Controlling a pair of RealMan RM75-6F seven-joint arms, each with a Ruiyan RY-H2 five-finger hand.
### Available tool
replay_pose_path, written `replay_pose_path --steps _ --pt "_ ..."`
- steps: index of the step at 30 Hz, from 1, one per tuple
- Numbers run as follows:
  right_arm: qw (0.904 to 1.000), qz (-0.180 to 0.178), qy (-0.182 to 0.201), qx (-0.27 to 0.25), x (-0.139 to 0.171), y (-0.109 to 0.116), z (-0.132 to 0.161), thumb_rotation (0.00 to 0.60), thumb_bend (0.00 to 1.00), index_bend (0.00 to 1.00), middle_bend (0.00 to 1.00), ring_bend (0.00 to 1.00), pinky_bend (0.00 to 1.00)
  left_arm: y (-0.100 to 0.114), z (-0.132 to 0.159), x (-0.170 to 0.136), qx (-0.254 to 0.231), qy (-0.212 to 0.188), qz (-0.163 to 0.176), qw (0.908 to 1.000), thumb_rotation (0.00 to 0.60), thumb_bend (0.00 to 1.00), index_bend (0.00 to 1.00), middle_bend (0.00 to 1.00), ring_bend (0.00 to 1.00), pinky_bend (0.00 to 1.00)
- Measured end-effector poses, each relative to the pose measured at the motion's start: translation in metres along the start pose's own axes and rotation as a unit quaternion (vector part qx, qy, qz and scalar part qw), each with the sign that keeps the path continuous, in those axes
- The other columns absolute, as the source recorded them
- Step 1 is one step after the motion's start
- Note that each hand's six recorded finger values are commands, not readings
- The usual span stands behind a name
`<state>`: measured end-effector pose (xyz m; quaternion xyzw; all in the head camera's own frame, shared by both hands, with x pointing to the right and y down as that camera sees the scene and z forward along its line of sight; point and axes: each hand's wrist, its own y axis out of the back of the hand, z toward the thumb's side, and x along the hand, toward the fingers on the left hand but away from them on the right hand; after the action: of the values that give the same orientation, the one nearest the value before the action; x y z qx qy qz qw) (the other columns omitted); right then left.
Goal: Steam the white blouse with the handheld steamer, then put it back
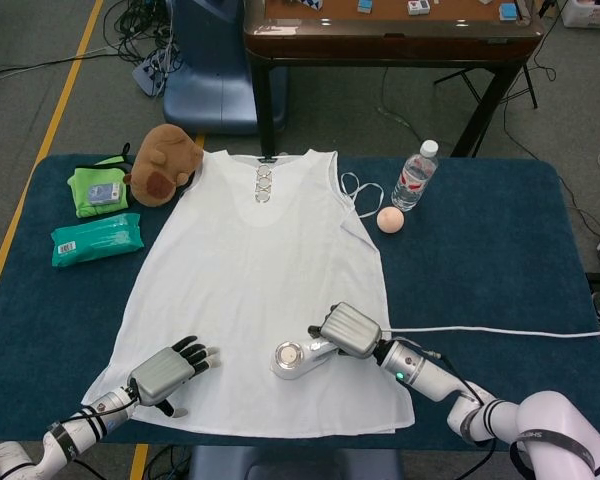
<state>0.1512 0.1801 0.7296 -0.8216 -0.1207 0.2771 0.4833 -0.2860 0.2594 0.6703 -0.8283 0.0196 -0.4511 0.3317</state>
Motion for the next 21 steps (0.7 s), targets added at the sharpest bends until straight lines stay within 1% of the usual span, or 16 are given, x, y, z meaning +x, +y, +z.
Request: replay_pose_path --steps 7,17,21 --pt "0.9995 -0.015 -0.024 0.012 -0.011 0.007 -0.017 0.600 0.49 0.93 0.86 0.77 0.69 0.001 0.000 0.001 0.001 -0.001 0.001 1.0000 0.504 0.14 0.12 0.05 0.08 0.00" --pt "0.9965 -0.013 -0.079 0.025 -0.012 0.006 -0.052 0.600 0.49 0.93 0.86 0.77 0.69 0.002 0.001 0.001 0.002 -0.002 0.002 1.0000 0.505 0.14 0.12 0.05 0.08 0.00" --pt "0.9970 -0.013 -0.075 0.015 -0.012 0.003 -0.049 0.600 0.49 0.93 0.86 0.77 0.69 0.002 0.001 0.000 0.002 -0.002 0.003 1.0000 0.504 0.14 0.12 0.05 0.08 0.00"
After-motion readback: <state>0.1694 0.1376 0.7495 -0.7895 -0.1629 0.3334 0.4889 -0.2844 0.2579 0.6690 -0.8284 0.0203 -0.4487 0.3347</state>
